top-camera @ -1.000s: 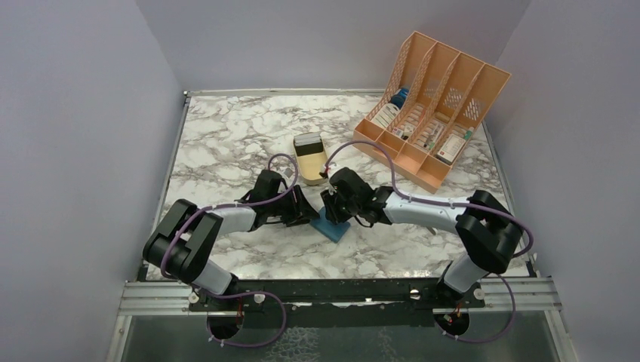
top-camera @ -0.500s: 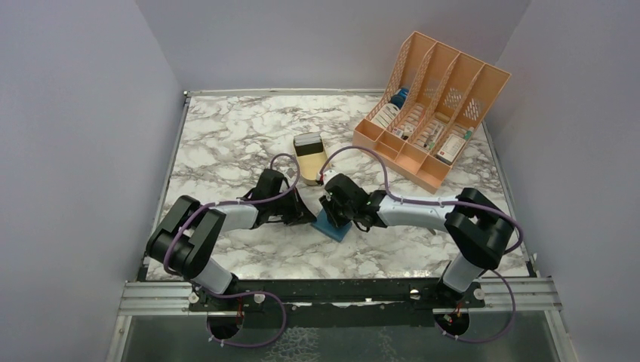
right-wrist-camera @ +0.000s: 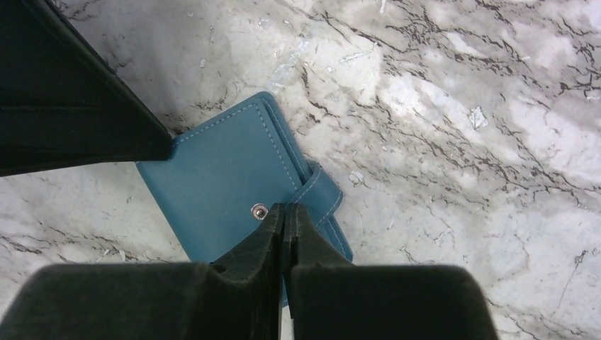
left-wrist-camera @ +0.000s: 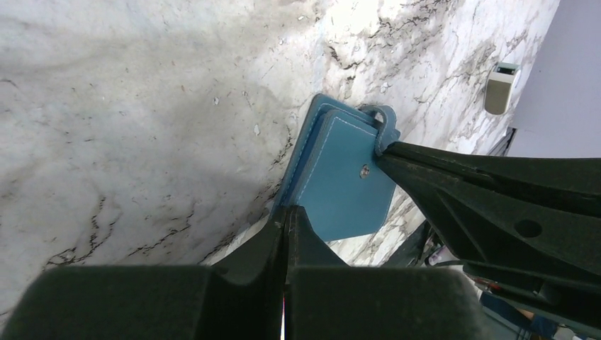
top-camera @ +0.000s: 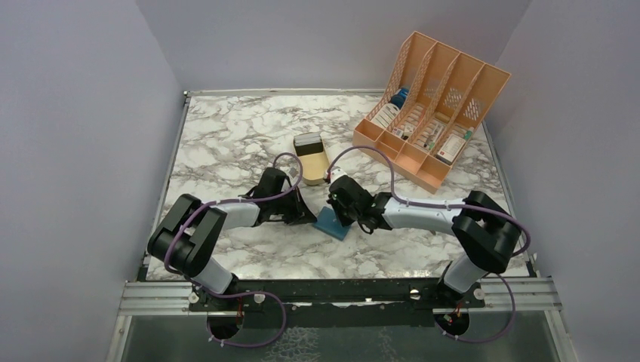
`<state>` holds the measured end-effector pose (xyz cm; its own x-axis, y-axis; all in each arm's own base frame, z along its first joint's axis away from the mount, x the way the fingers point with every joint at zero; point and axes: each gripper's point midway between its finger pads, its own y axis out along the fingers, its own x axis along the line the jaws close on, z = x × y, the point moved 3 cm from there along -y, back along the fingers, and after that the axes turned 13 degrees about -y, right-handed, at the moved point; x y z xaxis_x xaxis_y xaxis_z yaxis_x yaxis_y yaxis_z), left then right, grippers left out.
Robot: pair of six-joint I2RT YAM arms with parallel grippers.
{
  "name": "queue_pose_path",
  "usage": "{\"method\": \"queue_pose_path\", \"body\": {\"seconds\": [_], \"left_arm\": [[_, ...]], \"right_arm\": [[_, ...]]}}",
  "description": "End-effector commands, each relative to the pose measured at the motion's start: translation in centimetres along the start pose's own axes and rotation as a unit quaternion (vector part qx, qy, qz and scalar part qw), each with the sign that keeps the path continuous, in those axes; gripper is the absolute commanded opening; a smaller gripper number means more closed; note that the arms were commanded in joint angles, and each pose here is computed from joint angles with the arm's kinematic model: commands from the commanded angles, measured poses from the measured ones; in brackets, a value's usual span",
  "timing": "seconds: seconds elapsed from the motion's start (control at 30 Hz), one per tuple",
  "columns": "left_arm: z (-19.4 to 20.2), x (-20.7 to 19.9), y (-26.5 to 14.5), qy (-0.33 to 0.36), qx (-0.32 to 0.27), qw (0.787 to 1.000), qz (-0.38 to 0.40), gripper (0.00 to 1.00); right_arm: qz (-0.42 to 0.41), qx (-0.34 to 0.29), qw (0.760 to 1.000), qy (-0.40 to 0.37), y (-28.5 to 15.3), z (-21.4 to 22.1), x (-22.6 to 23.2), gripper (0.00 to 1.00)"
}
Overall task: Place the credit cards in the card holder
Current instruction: Open the card holder at the center of the board.
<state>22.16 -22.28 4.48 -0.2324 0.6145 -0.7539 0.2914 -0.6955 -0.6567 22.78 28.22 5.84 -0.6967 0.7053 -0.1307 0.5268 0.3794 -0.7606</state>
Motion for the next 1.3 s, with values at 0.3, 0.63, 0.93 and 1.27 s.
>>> {"method": "queue_pose_path", "body": {"seconds": [0.3,0.63,0.93,1.27], "left_arm": [[-2.1,-1.1,-1.5,0.042,-0.041,0.997,-0.042,0.24],[-3.5,-4.4,-5.4,0.09,-0.101,0.99,-0.046,0.52],[-1.3,-4.1,-5.7,0.076,-0.069,0.995,-0.004,0.55],[0.0,-3.0,-5.4,0.058,-0.053,0.997,0.011,0.52]], "right_arm": [[-0.029,-0.03,0.993,0.113,-3.7,-1.7,-0.6,0.01],[-0.14,-0.126,0.96,0.206,-9.7,-5.8,1.2,0.01],[-0.116,-0.125,0.957,0.233,-9.3,-5.3,0.6,0.01],[-0.074,-0.105,0.959,0.253,-7.8,-5.4,-2.7,0.01]]}}
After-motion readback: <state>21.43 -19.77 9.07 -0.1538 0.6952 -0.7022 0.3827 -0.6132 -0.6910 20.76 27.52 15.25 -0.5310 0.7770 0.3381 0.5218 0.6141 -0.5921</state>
